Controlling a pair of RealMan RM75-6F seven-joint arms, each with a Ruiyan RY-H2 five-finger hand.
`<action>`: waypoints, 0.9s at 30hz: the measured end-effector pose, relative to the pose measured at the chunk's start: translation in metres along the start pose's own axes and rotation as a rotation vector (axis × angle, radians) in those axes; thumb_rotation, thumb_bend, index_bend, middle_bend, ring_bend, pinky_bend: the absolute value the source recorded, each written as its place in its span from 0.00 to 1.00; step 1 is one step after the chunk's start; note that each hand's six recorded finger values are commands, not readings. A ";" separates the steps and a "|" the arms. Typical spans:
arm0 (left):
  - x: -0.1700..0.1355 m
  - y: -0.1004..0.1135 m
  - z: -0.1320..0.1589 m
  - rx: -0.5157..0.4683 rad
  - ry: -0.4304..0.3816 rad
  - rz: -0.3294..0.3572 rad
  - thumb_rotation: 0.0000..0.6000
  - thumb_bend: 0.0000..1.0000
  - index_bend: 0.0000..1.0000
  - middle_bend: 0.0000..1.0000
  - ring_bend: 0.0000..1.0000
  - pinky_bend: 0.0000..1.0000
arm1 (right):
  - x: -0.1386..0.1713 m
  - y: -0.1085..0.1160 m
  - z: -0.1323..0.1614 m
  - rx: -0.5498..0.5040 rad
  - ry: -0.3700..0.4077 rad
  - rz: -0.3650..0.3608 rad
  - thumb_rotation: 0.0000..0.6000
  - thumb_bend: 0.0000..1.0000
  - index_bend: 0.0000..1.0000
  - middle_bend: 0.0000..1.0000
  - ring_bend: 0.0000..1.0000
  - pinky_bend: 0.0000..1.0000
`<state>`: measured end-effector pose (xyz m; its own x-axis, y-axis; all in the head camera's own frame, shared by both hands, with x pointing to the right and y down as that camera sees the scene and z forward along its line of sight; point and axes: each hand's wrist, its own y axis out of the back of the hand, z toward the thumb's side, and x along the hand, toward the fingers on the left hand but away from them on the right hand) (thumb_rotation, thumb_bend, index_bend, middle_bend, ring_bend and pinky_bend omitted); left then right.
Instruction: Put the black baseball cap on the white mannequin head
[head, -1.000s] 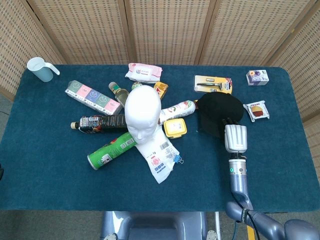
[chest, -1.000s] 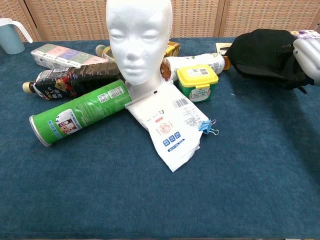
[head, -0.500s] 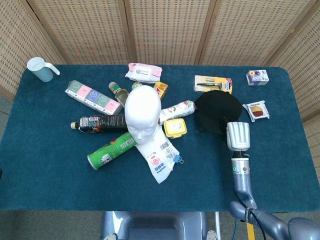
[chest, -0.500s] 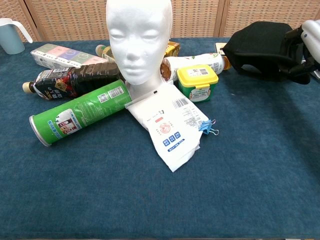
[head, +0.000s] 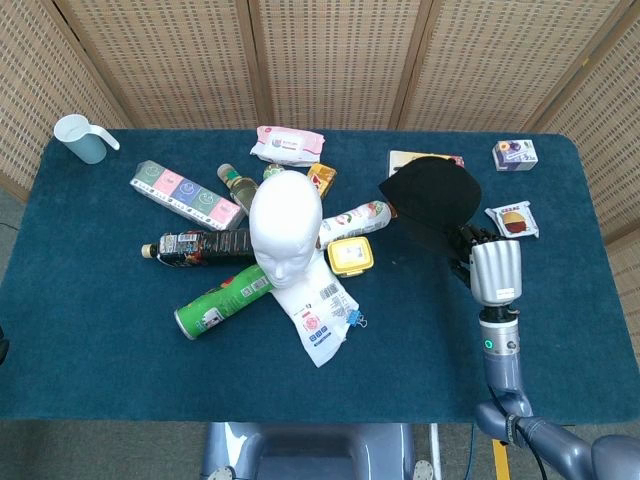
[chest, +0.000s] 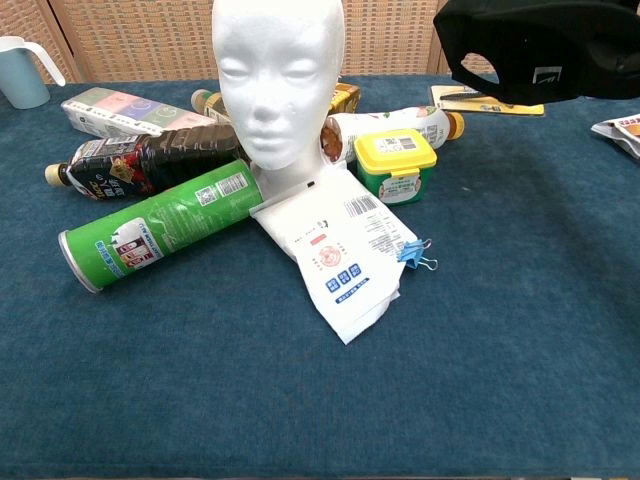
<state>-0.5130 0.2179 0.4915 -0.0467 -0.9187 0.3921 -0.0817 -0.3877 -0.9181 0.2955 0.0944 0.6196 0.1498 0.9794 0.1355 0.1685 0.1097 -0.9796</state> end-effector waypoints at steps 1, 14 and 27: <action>0.000 0.000 0.001 0.000 -0.001 0.000 1.00 0.35 0.55 0.41 0.29 0.30 | -0.001 0.004 0.001 -0.006 0.012 -0.017 1.00 0.41 0.68 0.66 0.77 0.93; 0.002 -0.004 0.009 -0.004 -0.015 -0.011 1.00 0.35 0.55 0.41 0.29 0.30 | -0.026 0.050 0.022 -0.089 0.135 -0.202 1.00 0.41 0.68 0.66 0.77 0.93; -0.001 -0.009 0.003 -0.010 -0.002 -0.021 1.00 0.35 0.55 0.41 0.29 0.30 | -0.060 0.054 0.086 -0.102 0.243 -0.186 1.00 0.41 0.68 0.66 0.77 0.93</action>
<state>-0.5093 0.2221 0.4995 -0.0430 -0.9106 0.4111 -0.0930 -0.4060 -0.9091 0.2121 0.0565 0.5460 0.3329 0.8737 0.3546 0.3101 0.2537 -0.9162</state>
